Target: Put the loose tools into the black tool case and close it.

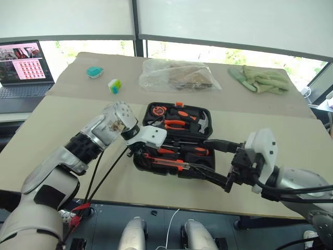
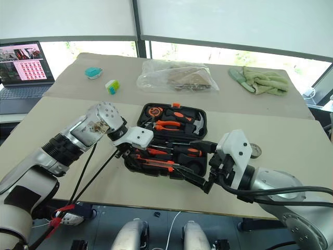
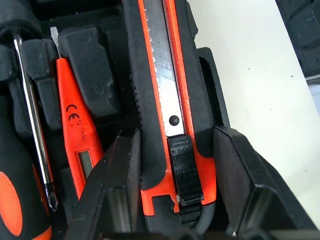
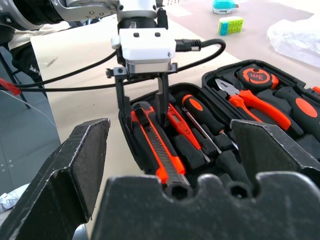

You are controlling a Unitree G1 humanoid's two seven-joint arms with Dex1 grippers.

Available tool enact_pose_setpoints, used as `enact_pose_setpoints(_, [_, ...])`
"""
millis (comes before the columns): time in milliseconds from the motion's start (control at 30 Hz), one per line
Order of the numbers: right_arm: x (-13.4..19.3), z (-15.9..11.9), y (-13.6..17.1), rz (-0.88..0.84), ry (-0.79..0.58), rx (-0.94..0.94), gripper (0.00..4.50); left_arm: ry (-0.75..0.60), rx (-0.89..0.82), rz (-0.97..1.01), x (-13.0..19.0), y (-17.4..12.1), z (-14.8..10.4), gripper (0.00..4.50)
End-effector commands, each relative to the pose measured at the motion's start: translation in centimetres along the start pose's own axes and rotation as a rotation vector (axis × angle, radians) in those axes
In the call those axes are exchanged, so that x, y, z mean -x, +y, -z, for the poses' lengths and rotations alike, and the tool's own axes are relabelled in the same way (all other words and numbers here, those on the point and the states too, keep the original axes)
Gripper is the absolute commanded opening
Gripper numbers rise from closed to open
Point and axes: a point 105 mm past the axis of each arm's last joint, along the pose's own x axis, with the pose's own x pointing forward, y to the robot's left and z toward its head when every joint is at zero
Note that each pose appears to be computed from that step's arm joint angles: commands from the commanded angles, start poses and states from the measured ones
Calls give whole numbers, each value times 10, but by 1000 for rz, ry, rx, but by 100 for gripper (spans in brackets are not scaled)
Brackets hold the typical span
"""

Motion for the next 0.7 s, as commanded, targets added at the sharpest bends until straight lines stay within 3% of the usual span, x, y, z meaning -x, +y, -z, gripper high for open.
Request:
enact_pose_setpoints(33, [0, -6, 2, -4, -21, 20, 450, -92, 22, -15, 21, -1, -16, 390])
enact_pose_setpoints(67, [1, -5, 2, -4, -21, 19, 450, -136, 38, -22, 29, -1, -22, 432])
enact_pose_setpoints(100, [1, -5, 2, -5, -20, 18, 450, -174, 51, -25, 36, -2, -26, 445])
enact_pose_setpoints(300, [5, -2, 1, -3, -11, 12, 450, -318, 64, -49, 55, -6, -36, 445])
enact_pose_setpoints(467, [5, -1, -2, -9, -4, 13, 450, -311, 51, -35, 38, -10, -25, 316])
enact_pose_setpoints(700, [6, 3, -3, -11, 14, 21, 450, -245, 8, -62, 16, -5, -16, 65])
